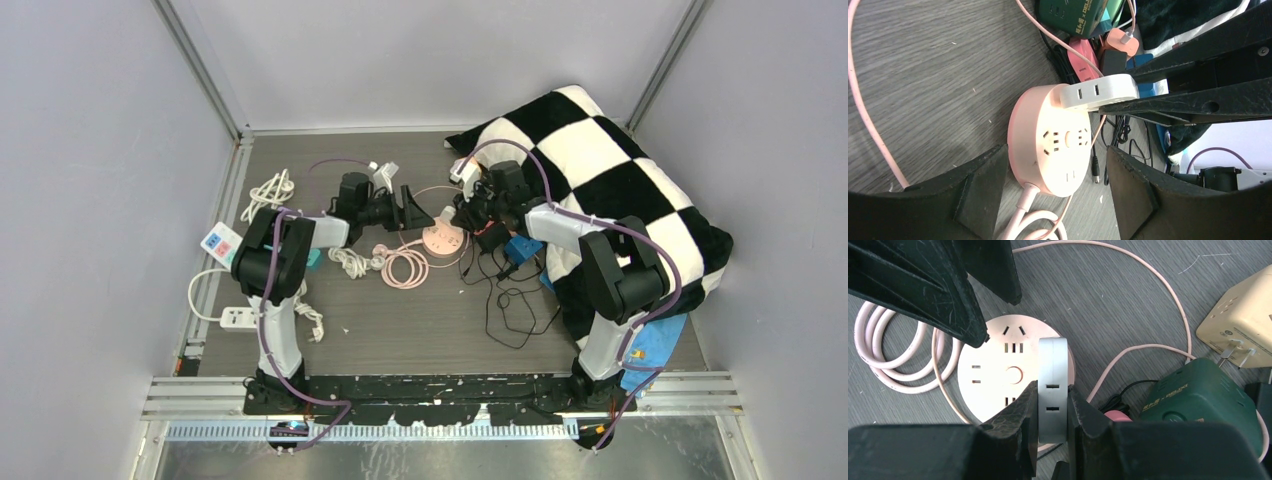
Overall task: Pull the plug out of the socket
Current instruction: Remove the plug from the socket.
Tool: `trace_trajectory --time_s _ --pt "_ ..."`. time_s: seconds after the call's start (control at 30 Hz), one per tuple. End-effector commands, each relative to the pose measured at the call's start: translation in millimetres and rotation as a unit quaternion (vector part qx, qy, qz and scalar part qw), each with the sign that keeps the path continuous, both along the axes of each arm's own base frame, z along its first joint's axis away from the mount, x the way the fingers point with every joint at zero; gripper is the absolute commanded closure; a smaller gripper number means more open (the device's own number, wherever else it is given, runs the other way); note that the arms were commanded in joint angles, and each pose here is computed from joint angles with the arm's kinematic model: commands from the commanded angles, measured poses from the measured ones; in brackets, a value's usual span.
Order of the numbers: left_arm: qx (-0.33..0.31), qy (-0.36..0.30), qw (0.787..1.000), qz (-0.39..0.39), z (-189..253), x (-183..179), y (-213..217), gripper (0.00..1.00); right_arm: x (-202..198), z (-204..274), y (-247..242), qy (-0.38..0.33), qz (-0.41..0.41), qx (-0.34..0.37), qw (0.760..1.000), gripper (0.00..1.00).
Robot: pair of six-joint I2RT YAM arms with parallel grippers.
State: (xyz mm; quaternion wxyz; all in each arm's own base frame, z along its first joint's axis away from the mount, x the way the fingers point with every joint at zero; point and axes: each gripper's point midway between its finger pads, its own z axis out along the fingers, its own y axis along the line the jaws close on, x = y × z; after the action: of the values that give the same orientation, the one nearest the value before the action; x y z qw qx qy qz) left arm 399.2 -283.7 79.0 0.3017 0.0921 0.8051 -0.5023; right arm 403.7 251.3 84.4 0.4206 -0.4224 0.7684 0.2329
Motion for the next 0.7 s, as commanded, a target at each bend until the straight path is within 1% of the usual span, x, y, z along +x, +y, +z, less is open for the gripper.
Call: trace_trajectory --time_s 0.0,0.33,0.67 --pt "0.011 -0.007 1.000 -0.013 1 4 -5 0.28 7 35 5 -0.046 0.003 0.045 0.998 0.99" --pt "0.036 0.020 0.999 -0.014 -11 4 -4 0.31 5 34 3 -0.058 0.007 0.068 0.996 0.99" --pt "0.035 0.041 0.998 -0.027 -15 0 -9 0.34 6 36 -1 -0.068 0.005 0.086 0.994 0.99"
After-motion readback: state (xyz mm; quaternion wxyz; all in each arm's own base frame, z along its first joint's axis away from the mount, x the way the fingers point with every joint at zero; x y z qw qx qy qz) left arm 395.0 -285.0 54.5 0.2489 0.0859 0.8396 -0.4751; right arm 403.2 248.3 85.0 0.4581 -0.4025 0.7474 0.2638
